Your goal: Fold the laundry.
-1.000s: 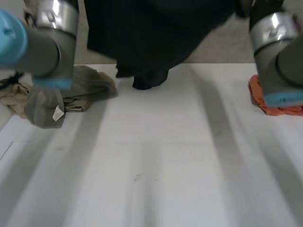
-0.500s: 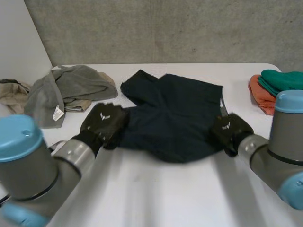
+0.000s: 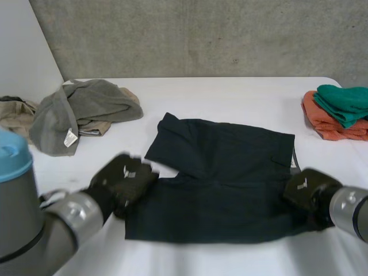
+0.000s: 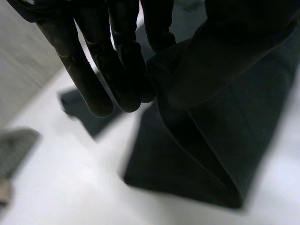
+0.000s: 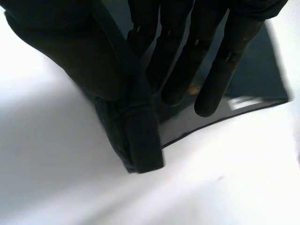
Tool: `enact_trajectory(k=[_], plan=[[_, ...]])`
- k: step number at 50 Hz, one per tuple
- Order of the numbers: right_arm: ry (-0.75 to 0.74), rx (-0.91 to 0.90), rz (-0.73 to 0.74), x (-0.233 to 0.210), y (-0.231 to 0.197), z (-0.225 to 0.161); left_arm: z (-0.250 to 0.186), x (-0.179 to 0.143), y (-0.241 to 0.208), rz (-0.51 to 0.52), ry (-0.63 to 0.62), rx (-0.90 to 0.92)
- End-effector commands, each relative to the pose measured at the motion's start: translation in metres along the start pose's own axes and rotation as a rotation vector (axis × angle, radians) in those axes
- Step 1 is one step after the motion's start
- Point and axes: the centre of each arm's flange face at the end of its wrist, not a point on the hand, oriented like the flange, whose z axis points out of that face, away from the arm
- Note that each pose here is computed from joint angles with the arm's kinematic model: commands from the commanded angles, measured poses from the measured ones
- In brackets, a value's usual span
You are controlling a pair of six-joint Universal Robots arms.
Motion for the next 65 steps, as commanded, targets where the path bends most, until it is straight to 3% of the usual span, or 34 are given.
enact_trajectory(k=[1, 14, 24, 28, 34, 39, 47, 59, 65], plan=[[0.189, 0.162, 0.101, 0.039, -0.026, 0.022, 0.069, -0.029, -0.021, 0.056, -0.153, 0.233], [0.515, 0.264, 0.063, 0.081, -0.055, 0.116, 0.216, -0.079, -0.035, 0.121, -0.348, 0.482], [0.755, 0.415, -0.046, 0.106, -0.063, 0.205, 0.273, -0.088, -0.03, 0.191, -0.432, 0.606], [0.737, 0.418, -0.051, 0.097, -0.061, 0.215, 0.275, -0.077, -0.023, 0.187, -0.41, 0.589], [0.696, 0.444, 0.07, 0.103, -0.065, 0.181, 0.265, -0.075, -0.024, 0.165, -0.406, 0.546], [0.529, 0.446, 0.263, 0.102, -0.071, 0.116, 0.235, -0.086, -0.04, 0.121, -0.43, 0.518], [0.27, 0.23, 0.463, 0.079, -0.029, 0.101, 0.192, -0.075, -0.041, 0.004, -0.365, 0.473], [0.274, 0.172, 0.461, 0.066, 0.004, 0.138, 0.174, -0.052, -0.031, -0.069, -0.294, 0.424], [0.411, 0.17, 0.421, 0.092, 0.019, 0.131, 0.158, -0.054, -0.046, -0.088, -0.293, 0.45]])
